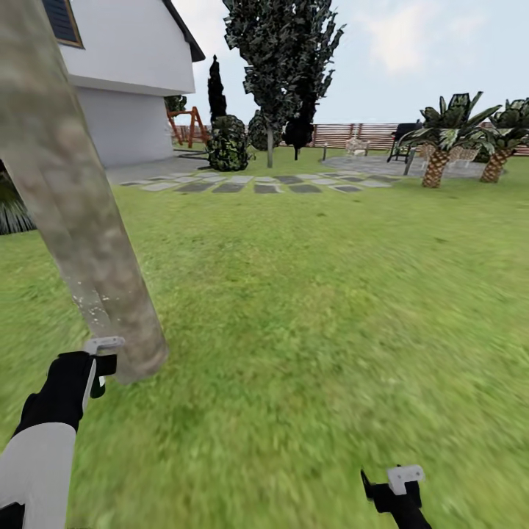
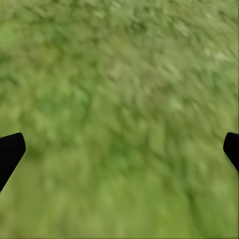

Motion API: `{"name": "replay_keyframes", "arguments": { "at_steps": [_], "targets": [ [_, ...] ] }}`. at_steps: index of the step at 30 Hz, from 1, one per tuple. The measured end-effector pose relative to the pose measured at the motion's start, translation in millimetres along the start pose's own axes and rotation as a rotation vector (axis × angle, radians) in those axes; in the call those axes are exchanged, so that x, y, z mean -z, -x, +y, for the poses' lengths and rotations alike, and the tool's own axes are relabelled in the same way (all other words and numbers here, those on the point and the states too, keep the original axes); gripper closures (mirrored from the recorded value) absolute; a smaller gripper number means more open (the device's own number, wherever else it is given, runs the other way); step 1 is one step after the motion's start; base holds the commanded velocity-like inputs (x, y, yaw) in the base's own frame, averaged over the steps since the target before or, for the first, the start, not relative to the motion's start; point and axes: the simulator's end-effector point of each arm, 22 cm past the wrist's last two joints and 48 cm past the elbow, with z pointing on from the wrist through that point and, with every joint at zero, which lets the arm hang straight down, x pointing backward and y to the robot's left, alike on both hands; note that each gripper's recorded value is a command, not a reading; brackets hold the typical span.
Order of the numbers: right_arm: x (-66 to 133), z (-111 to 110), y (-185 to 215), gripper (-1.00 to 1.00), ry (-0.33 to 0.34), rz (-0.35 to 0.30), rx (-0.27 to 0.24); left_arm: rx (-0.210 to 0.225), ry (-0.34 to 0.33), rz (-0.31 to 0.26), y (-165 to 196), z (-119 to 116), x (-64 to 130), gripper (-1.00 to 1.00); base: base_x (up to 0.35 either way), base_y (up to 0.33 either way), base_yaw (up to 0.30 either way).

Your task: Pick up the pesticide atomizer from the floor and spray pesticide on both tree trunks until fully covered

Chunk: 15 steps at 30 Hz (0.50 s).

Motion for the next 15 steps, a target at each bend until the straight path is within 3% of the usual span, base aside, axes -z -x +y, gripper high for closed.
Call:
{"name": "replay_keyframes", "arguments": {
  "at_steps": [15],
  "targets": [
    [0.1,0.4,-0.1,-1.00,0.000,0.000,0.000,0.000,0.000,0.000,0.1,-0.2,0.0,1.00,0.172,-0.244,0.029]
  ]
}}
